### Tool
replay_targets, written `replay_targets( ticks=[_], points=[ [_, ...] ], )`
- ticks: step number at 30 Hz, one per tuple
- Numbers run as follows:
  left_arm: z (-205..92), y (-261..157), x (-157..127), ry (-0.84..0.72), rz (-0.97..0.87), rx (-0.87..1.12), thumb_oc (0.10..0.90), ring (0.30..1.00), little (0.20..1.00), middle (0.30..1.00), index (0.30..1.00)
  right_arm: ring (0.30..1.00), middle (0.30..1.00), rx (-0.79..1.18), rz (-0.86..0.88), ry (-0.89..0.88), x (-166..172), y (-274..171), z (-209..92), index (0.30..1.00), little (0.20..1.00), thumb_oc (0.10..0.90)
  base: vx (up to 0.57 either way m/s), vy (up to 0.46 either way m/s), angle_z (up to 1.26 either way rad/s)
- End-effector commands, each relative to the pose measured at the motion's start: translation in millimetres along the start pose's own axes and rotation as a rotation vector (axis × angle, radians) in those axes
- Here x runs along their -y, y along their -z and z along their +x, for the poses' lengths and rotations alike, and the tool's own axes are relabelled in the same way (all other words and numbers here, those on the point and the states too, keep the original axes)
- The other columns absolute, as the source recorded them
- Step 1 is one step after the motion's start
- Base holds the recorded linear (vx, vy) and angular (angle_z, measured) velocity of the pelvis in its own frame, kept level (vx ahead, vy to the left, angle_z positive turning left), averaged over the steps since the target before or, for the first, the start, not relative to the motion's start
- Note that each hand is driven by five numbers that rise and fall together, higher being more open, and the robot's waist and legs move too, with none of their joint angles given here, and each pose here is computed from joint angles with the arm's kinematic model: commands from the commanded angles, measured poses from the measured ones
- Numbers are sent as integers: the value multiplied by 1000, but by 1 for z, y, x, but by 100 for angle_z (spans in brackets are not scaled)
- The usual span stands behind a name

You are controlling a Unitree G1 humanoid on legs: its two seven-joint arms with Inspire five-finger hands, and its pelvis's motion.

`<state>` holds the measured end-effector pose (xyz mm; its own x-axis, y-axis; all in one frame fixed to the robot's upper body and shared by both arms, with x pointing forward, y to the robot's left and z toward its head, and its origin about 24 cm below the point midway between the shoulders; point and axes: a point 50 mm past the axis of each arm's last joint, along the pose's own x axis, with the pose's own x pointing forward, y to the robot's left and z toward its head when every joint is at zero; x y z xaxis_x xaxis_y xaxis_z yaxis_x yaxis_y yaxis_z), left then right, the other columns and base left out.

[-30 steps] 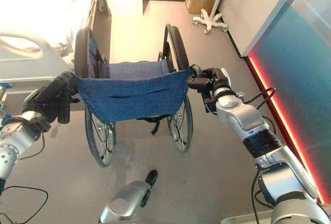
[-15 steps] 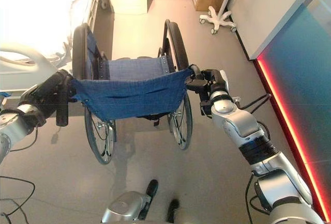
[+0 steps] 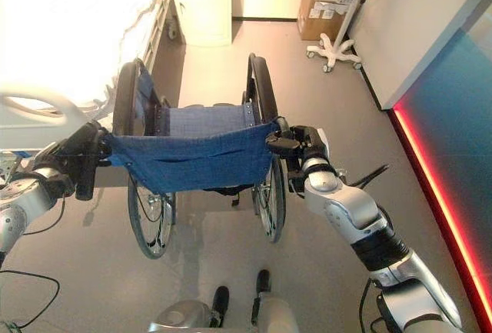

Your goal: Push the wheelchair next to the bed

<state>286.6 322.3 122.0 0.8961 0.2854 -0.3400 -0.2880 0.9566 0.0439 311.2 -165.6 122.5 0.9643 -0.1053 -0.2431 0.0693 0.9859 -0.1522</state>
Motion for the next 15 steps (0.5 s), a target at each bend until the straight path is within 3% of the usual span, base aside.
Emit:
replay_targets(
  ticks=[1,10,15],
  points=[
    [2,-24,78,273,-42,132,400,300,300,300,300,300,300,277,232,-484,-64,-46,-57,300,300,400,137,-137,18],
    [6,-31,64,216,-53,146,400,300,300,300,300,300,300,191,225,-606,-73,-31,-67,300,300,400,102,-131,8],
    [4,-31,67,235,-26,170,400,300,300,300,300,300,300,148,224,-643,-86,-18,-68,300,300,400,87,15,-10]
  ],
)
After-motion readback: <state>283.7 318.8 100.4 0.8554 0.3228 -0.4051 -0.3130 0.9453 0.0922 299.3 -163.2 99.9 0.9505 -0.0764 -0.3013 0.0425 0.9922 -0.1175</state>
